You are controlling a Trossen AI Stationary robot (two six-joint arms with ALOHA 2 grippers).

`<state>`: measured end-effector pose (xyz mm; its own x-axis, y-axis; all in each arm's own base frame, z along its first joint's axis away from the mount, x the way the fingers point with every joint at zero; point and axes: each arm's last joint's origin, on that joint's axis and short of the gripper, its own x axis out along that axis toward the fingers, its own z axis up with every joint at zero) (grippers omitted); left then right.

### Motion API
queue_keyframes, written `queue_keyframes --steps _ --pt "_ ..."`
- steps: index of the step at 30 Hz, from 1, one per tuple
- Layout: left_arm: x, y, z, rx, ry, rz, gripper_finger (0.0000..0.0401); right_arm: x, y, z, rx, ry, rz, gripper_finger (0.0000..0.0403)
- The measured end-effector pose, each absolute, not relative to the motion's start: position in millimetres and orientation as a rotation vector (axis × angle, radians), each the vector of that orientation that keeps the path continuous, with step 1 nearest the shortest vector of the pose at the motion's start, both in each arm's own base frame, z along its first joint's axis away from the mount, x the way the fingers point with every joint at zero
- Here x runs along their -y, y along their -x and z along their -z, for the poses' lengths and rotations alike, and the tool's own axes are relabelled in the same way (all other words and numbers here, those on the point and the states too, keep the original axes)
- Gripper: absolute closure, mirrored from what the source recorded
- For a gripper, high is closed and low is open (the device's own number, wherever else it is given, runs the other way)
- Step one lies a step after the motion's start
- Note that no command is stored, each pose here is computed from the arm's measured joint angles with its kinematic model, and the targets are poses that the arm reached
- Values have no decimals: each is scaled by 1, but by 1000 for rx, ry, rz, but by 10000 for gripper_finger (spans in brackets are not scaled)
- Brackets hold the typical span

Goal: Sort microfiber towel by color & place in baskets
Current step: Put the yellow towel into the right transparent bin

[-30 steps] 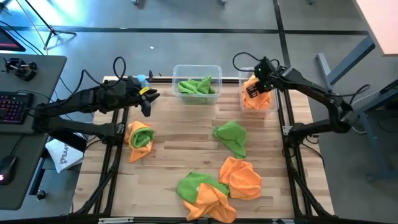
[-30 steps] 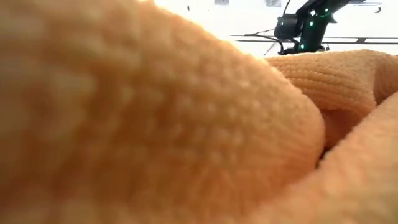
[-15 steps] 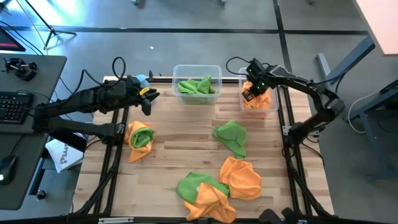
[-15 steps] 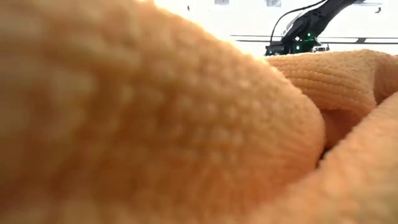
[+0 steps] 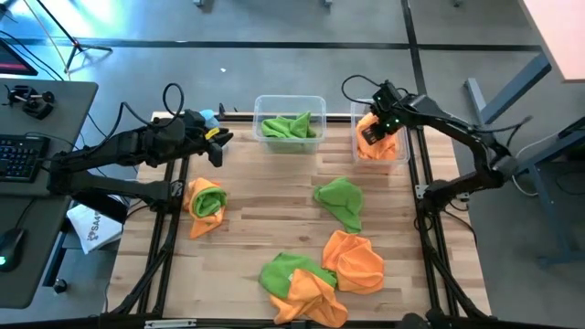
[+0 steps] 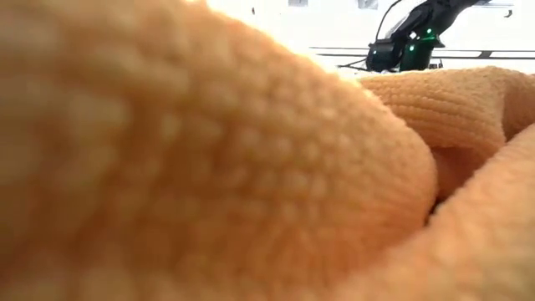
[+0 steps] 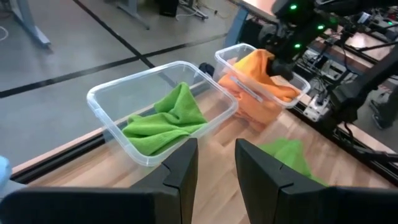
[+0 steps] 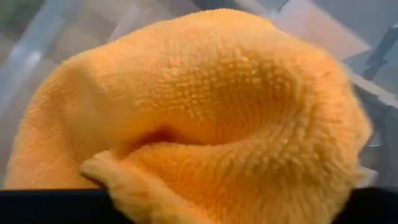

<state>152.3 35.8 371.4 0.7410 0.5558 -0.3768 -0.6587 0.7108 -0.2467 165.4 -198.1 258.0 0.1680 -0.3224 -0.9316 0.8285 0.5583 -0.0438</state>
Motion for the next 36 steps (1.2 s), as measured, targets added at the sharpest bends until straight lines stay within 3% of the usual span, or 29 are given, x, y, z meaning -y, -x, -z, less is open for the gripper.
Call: queue_keyframes --steps 4,12,21,36 --pt "-36 -153 -372 -277 382 -684 307 189 -158 -272 -1076 -541 890 220" --pt "-36 -153 -373 -270 384 -683 307 169 -143 -290 -1006 -640 900 217" --pt "-36 -153 -373 -279 359 -679 307 153 -136 -285 -1118 -849 790 217" --pt "-36 -153 -373 -280 357 -678 307 155 -135 -286 -1121 -801 835 217"
